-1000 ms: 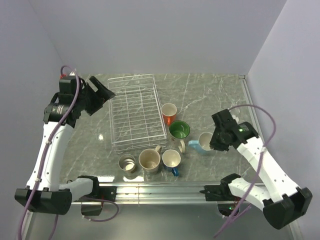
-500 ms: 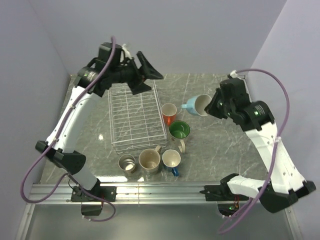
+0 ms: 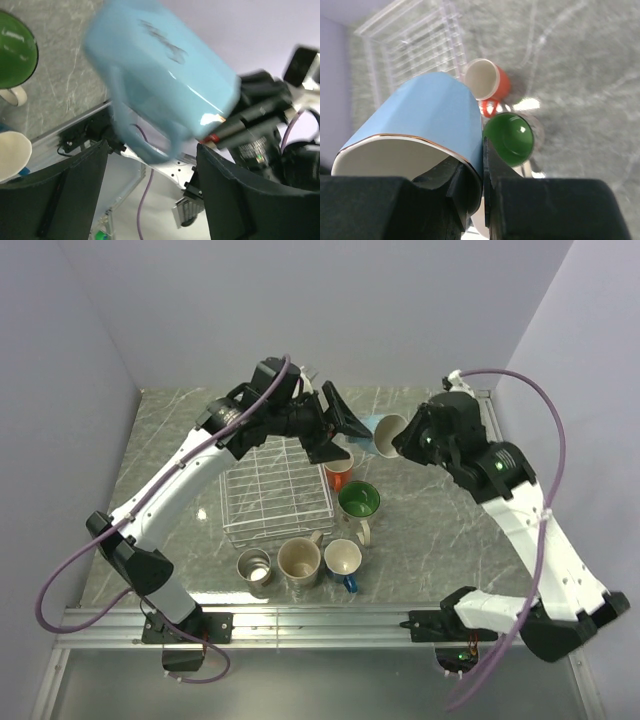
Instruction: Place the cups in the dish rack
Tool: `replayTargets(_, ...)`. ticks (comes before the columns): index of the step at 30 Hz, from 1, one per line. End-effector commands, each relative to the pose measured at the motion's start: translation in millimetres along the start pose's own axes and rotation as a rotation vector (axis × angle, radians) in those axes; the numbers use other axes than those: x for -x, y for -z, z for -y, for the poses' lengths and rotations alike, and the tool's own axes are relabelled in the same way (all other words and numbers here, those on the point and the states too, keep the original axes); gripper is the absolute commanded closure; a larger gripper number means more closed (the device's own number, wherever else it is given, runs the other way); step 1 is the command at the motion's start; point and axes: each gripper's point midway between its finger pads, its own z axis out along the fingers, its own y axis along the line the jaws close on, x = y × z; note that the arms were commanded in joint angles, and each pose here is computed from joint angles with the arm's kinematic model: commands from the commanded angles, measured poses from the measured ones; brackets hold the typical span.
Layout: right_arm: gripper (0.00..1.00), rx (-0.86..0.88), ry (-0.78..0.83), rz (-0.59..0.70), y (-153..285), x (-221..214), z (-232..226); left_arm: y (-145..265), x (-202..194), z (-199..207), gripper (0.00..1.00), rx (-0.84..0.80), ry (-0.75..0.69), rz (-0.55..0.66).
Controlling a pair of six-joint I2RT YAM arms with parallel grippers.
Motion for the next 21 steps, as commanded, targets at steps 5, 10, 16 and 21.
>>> replayTargets(5,1.0,0.344,-0.085,0.297,60,50,-45,23,-12,28,0.23,-0.186,0.142,-0.02)
replayTargets(10,1.0,0.379,-0.079,0.295,60,40,-46,25,-8,35,0.25,-0.253,0.179,-0.01)
replayTargets(16,1.0,0.365,-0.099,0.341,61,41,-43,25,-6,43,0.38,-0.276,0.178,-0.011)
replayTargets(21,1.0,0.36,-0.116,0.373,64,43,-45,22,-7,44,0.77,-0.278,0.188,-0.025)
